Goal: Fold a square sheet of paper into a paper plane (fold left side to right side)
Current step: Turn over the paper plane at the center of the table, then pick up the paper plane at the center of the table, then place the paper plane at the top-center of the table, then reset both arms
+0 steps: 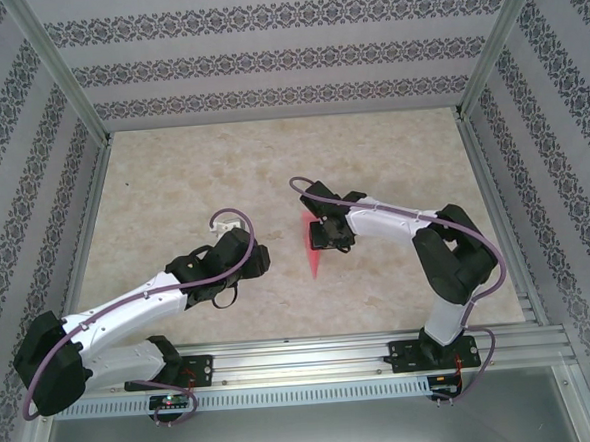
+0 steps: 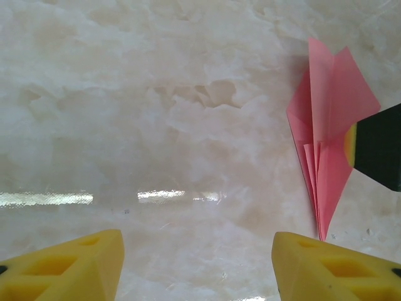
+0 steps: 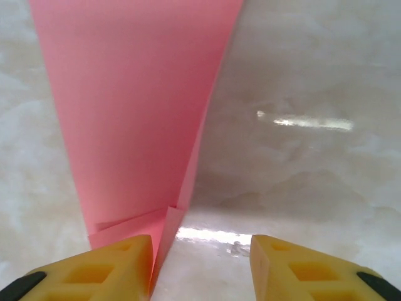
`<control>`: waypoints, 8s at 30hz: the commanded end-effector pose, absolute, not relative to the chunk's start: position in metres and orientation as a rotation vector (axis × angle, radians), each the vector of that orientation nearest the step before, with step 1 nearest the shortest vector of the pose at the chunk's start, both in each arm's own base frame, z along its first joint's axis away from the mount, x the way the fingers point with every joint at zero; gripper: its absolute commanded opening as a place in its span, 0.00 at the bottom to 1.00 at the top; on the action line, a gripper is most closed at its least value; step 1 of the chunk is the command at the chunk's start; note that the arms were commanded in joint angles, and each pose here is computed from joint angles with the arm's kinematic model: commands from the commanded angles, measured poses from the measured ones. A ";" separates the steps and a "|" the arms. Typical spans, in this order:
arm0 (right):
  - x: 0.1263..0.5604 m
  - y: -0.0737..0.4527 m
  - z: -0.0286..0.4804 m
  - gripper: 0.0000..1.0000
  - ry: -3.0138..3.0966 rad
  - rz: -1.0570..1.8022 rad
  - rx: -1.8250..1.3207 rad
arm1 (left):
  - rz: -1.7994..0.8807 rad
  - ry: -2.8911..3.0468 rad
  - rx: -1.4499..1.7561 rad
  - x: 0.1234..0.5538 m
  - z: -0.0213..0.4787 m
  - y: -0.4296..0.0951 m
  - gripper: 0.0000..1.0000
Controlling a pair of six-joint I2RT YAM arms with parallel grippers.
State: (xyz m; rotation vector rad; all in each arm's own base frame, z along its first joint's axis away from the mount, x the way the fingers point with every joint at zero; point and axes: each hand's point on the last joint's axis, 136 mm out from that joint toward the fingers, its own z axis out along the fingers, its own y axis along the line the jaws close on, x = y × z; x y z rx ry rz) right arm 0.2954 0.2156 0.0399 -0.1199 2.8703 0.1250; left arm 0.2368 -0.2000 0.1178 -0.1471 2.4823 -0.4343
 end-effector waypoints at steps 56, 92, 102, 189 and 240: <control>0.275 0.233 0.046 0.02 2.834 -0.369 -0.449 | -0.356 2.391 -0.325 0.215 0.104 -0.140 1.00; 0.271 0.184 0.004 0.16 2.994 0.005 -0.230 | -0.351 2.405 -0.290 0.219 0.113 -0.147 1.00; 0.332 0.181 0.039 0.06 2.931 -0.017 -0.221 | -0.321 2.365 -0.241 0.218 0.139 -0.138 1.00; 0.355 0.009 0.189 0.98 2.145 -0.125 0.210 | 0.225 2.003 -0.560 0.294 0.176 0.016 1.00; 0.399 -0.027 0.127 0.98 1.792 -0.151 0.127 | 0.060 1.879 0.021 0.405 0.103 -0.013 1.00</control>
